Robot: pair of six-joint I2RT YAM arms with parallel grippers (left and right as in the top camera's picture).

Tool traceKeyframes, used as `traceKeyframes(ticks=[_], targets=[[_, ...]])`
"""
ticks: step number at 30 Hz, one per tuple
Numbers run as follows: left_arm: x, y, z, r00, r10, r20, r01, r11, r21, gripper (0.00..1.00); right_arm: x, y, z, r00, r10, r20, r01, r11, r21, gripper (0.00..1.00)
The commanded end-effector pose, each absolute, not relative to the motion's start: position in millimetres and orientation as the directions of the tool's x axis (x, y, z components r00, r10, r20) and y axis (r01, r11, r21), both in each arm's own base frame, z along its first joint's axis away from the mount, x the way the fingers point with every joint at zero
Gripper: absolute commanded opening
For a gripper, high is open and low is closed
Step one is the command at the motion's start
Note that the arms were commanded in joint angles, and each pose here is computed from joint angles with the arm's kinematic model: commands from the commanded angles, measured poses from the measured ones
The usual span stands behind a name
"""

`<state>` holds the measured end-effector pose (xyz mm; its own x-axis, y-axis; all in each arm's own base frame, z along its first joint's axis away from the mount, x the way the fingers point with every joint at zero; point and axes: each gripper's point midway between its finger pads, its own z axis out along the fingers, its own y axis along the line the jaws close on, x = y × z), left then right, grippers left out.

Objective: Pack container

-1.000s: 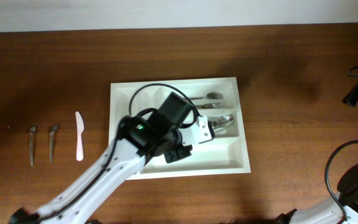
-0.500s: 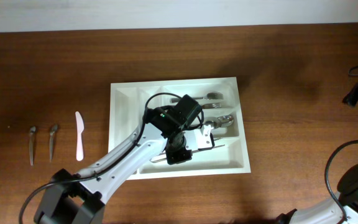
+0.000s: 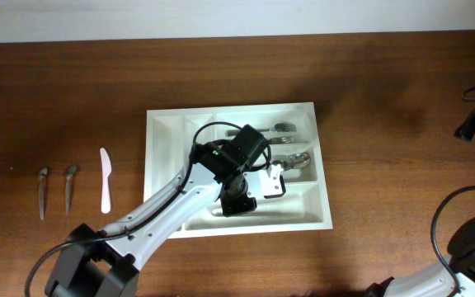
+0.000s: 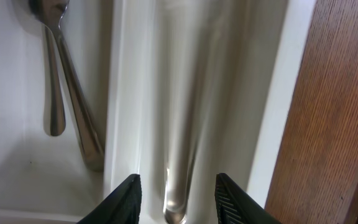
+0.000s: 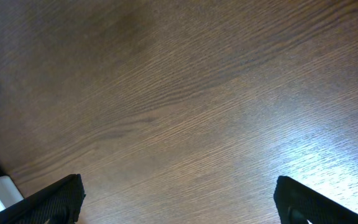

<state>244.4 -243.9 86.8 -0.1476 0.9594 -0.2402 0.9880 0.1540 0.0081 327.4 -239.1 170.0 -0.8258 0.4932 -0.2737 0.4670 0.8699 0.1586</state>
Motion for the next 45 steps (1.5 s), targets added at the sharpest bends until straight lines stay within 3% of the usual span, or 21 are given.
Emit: traceKeyframes(ticks=[1, 8, 10, 11, 12, 13, 17, 20, 25, 28, 31, 33, 35, 45], targets=[[244.7, -249.6, 88.6, -0.123, 0.958, -0.258, 0.992, 0.129, 0.004, 0.41, 327.1, -235.7, 177.0, -0.820, 0.493, -0.290, 0.464, 0.870, 0.168, 0.99], [254.4, -257.5, 92.7, -0.113, 0.949, -0.294, 0.991, 0.131, 0.040, 0.42, 327.1, -235.7, 177.0, -0.820, 0.493, -0.290, 0.464, 0.870, 0.168, 0.99], [260.6, -262.3, 101.3, -0.109, 0.943, -0.314, 0.989, 0.134, 0.058, 0.48, 327.1, -235.7, 177.0, -0.820, 0.493, -0.290, 0.464, 0.870, 0.168, 0.99], [265.4, -266.1, 109.0, -0.119, 0.936, -0.330, 0.986, 0.150, 0.069, 0.60, 327.1, -235.7, 177.0, -0.820, 0.493, -0.290, 0.464, 0.870, 0.168, 0.99], [271.4, -269.8, 118.6, -0.138, 0.927, -0.350, 0.981, 0.176, 0.079, 0.91, 327.1, -235.7, 177.0, -0.820, 0.493, -0.290, 0.464, 0.870, 0.168, 0.99], [277.9, -273.7, 129.7, -0.154, 0.916, -0.370, 0.975, 0.201, 0.091, 0.99, 327.1, -235.7, 177.0, -0.820, 0.493, -0.290, 0.464, 0.870, 0.168, 0.99], [308.1, -282.2, 190.0, -0.227, 0.850, -0.476, 0.937, 0.323, 0.131, 0.99, 327.1, -235.7, 177.0, -0.820, 0.493, -0.290, 0.464, 0.870, 0.168, 0.99], [315.7, -289.2, 231.9, -0.334, 0.750, -0.571, 0.900, 0.434, 0.043, 0.99, 327.1, -235.7, 177.0, -0.820, 0.493, -0.290, 0.464, 0.870, 0.168, 0.99], [309.0, -284.0, 232.8, -0.408, 0.732, -0.546, 0.876, 0.482, -0.009, 0.99, 327.1, -235.7, 177.0, -0.820, 0.494, -0.290, 0.464, 0.870, 0.168, 0.99], [330.7, -259.6, 229.3, -0.443, 0.746, -0.498, 0.815, 0.566, 0.122, 0.99, 327.1, -235.7, 177.0, -0.820, 0.493, -0.290, 0.464, 0.870, 0.168, 0.99], [372.2, -198.0, 235.6, -0.666, 0.557, -0.496, 0.488, 0.828, 0.275, 0.99, 327.1, -235.7, 177.0, -0.820, 0.493, -0.290, 0.464, 0.870, 0.168, 0.99], [386.2, -152.5, 240.8, -0.760, 0.387, -0.522, 0.240, 0.914, 0.328, 0.99, 327.1, -235.7, 177.0, -0.820, 0.493, -0.290, 0.464, 0.870, 0.168, 0.99], [393.0, -117.9, 239.9, -0.808, 0.245, -0.535, 0.086, 0.949, 0.305, 0.99, 327.1, -235.7, 177.0, -0.820, 0.493, -0.290, 0.464, 0.870, 0.168, 0.99], [396.1, -19.8, 207.2, -0.906, 0.016, -0.424, -0.069, 0.981, 0.184, 0.99, 327.0, -235.7, 177.2, -0.820, 0.493, -0.291, 0.464, 0.870, 0.168, 0.99]])
